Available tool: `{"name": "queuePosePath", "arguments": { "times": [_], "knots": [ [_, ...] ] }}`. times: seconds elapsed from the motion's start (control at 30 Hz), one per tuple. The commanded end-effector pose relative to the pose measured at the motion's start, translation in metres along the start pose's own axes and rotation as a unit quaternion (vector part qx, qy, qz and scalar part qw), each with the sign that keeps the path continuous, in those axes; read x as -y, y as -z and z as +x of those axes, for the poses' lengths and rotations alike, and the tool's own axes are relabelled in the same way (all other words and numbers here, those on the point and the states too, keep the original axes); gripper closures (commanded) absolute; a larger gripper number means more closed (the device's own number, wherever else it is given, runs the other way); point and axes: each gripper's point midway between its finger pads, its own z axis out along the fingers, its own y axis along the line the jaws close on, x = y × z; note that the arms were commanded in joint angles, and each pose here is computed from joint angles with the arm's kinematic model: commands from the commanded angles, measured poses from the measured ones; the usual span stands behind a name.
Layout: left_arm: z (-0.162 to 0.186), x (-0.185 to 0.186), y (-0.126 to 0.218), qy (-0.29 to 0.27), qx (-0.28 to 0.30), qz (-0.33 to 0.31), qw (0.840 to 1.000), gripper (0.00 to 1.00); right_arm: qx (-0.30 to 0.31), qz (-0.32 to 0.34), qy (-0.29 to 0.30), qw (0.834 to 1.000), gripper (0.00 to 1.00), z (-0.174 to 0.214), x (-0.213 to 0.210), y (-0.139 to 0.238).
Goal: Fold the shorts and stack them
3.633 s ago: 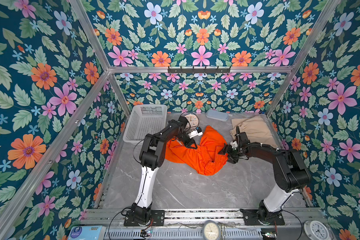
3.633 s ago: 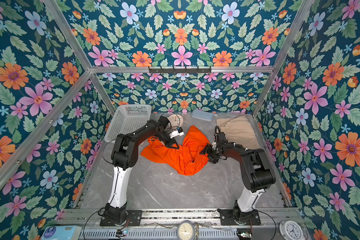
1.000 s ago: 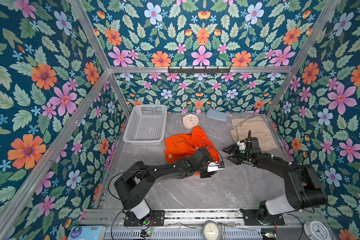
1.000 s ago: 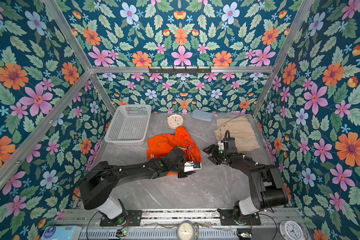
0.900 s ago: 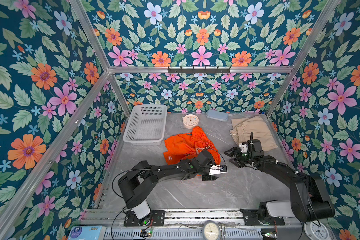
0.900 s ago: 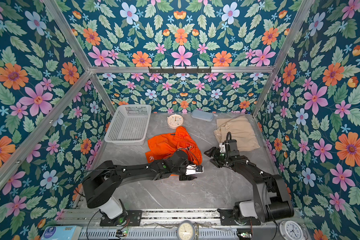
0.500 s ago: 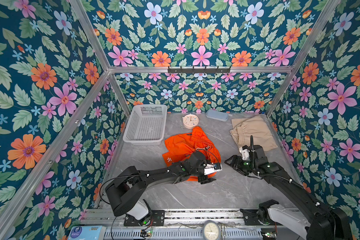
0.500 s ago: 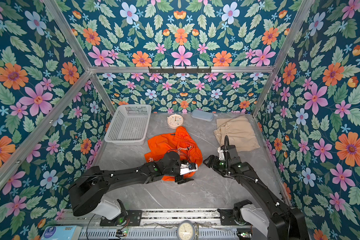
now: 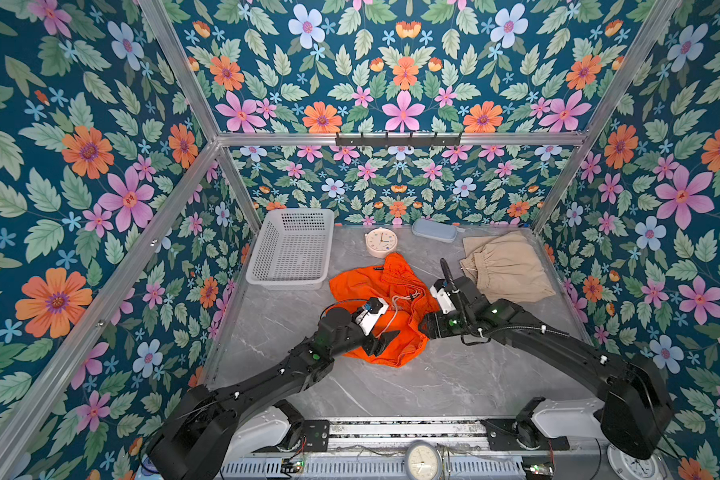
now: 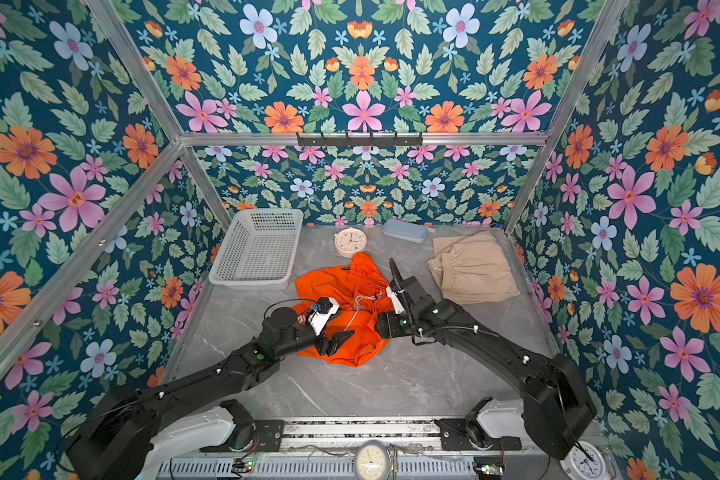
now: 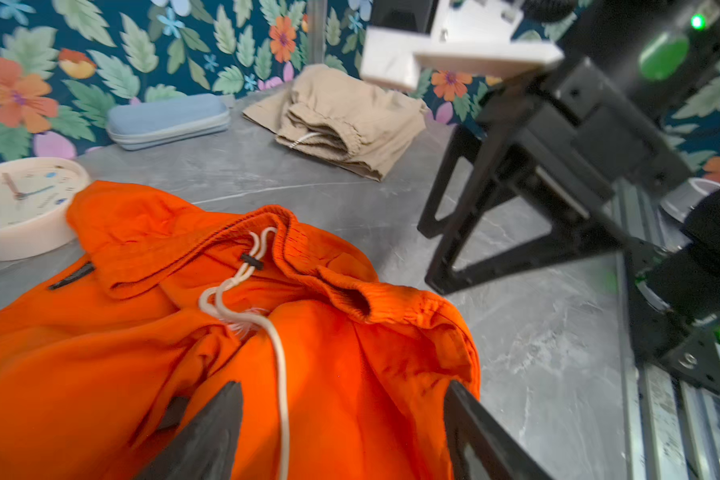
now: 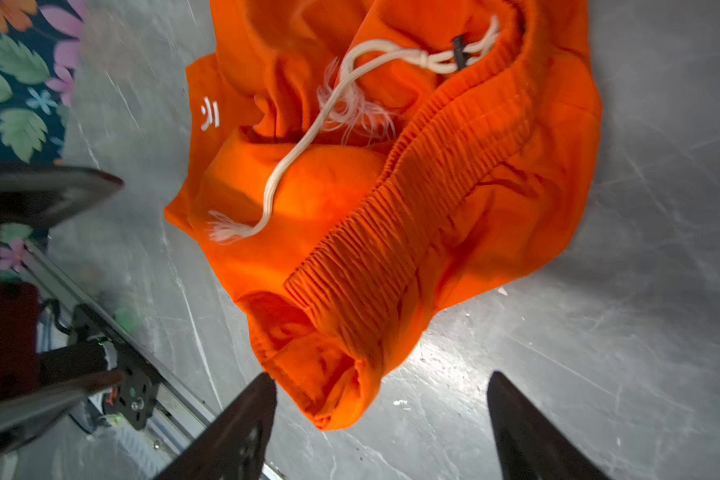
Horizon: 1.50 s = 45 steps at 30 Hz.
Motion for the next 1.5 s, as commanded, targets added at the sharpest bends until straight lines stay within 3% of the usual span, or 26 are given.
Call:
{"name": "queuePosePath", "arguments": {
  "times": [0.0, 0.23, 0.33, 0.4, 0.47, 0.5, 0.67, 0.83, 1.0, 1.23, 1.3, 1.4, 1.47],
  "knots": [
    [-0.006, -0.016, 0.009, 0.027, 0.024, -0.047, 0.998, 0.22, -0.025, 0.043, 0.042, 0.998, 0.21, 0.003, -0.001, -0.011],
    [0.003, -0.028, 0.017, 0.057, 0.022, -0.085, 0.995, 0.22, -0.054, 0.151, 0.024, 0.987, 0.22, -0.008, 0.028, -0.044],
    [0.004, -0.030, 0.017, 0.066, 0.022, -0.089, 0.994, 0.23, -0.075, 0.175, 0.017, 0.982, 0.29, -0.007, 0.037, -0.065],
    [0.005, -0.030, 0.017, 0.070, 0.021, -0.092, 0.993, 0.23, -0.079, 0.181, 0.013, 0.980, 0.43, -0.009, 0.038, -0.070],
    [0.007, -0.032, 0.017, 0.074, 0.018, -0.095, 0.993, 0.23, -0.068, 0.186, 0.009, 0.980, 0.68, -0.015, 0.037, -0.065],
    [0.007, -0.033, 0.017, 0.078, 0.017, -0.100, 0.992, 0.23, -0.055, 0.184, 0.007, 0.981, 0.76, -0.021, 0.035, -0.059],
    [0.008, -0.053, 0.019, 0.134, 0.012, -0.156, 0.979, 0.23, 0.050, 0.119, -0.051, 0.990, 0.86, -0.062, 0.029, -0.001],
    [0.023, -0.089, 0.036, 0.255, -0.010, -0.277, 0.926, 0.22, 0.126, 0.027, -0.183, 0.975, 0.90, -0.059, 0.060, 0.032],
    [0.047, -0.111, 0.060, 0.364, -0.016, -0.351, 0.862, 0.25, 0.103, 0.009, -0.260, 0.960, 0.91, -0.014, 0.087, 0.017],
    [0.090, -0.122, 0.083, 0.522, 0.001, -0.397, 0.755, 0.34, 0.096, 0.007, -0.299, 0.950, 0.93, 0.015, 0.099, -0.001],
    [0.107, -0.121, 0.087, 0.569, 0.000, -0.406, 0.715, 0.38, 0.092, 0.007, -0.300, 0.949, 0.93, 0.015, 0.099, -0.003],
    [0.125, -0.121, 0.087, 0.614, -0.003, -0.402, 0.679, 0.39, 0.088, 0.009, -0.299, 0.950, 0.93, 0.016, 0.100, -0.005],
    [0.131, -0.123, 0.085, 0.631, -0.006, -0.398, 0.666, 0.40, 0.087, 0.009, -0.298, 0.951, 0.94, 0.016, 0.100, -0.005]
  ]
}}
